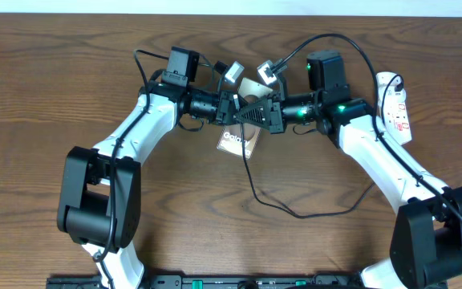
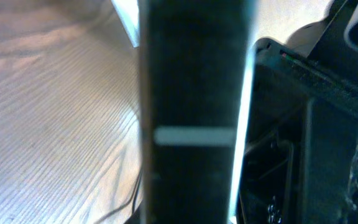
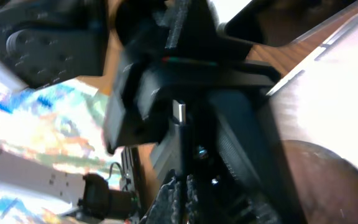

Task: Plug charger to phone and switch on socket

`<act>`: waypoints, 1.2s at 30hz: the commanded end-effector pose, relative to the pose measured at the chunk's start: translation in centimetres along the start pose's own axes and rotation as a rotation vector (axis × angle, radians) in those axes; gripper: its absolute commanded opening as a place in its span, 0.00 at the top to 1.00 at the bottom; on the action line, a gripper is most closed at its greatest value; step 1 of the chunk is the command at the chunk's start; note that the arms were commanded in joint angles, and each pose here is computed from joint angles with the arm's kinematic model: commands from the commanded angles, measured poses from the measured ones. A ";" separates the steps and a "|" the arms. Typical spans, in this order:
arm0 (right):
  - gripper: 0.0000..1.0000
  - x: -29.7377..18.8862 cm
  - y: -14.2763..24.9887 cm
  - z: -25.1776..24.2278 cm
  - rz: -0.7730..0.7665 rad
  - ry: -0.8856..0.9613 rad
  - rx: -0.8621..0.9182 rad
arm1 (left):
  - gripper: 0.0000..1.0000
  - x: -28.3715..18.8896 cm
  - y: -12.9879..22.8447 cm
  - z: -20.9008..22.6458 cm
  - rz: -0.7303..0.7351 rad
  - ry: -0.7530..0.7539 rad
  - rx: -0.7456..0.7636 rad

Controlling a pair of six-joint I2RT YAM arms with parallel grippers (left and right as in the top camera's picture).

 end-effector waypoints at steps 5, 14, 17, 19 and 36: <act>0.99 -1.5 -0.1 2.2 0.015 -0.324 -0.177 | 0.93 -2.4 -2.3 -2.2 -0.085 0.035 0.021; 0.99 -2.7 -0.3 2.0 -0.007 -0.359 -0.207 | 0.93 -6.2 -5.0 -4.5 -0.337 -0.136 -0.048; 0.99 -2.6 -0.4 1.0 -0.008 -0.236 -0.069 | 0.93 -8.1 -5.9 -7.8 -0.516 -0.229 -0.043; 0.99 -2.4 -0.5 0.6 -0.011 -0.189 0.002 | 0.93 -8.9 -5.9 -9.9 -0.586 -0.254 -0.014; 0.99 -2.2 -4.0 4.3 0.027 -0.340 0.202 | 0.93 -10.6 -5.9 -13.0 -0.794 -0.212 -0.265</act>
Point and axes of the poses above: each gripper's point midway between its finger pads, its own x axis out along the fingers, its own z axis along the line the jaws close on, y = z × x, the point moved 9 cm from there along -x, back along the fingers, and after that the axes turned 1 degree about x, right-handed, at the moved point
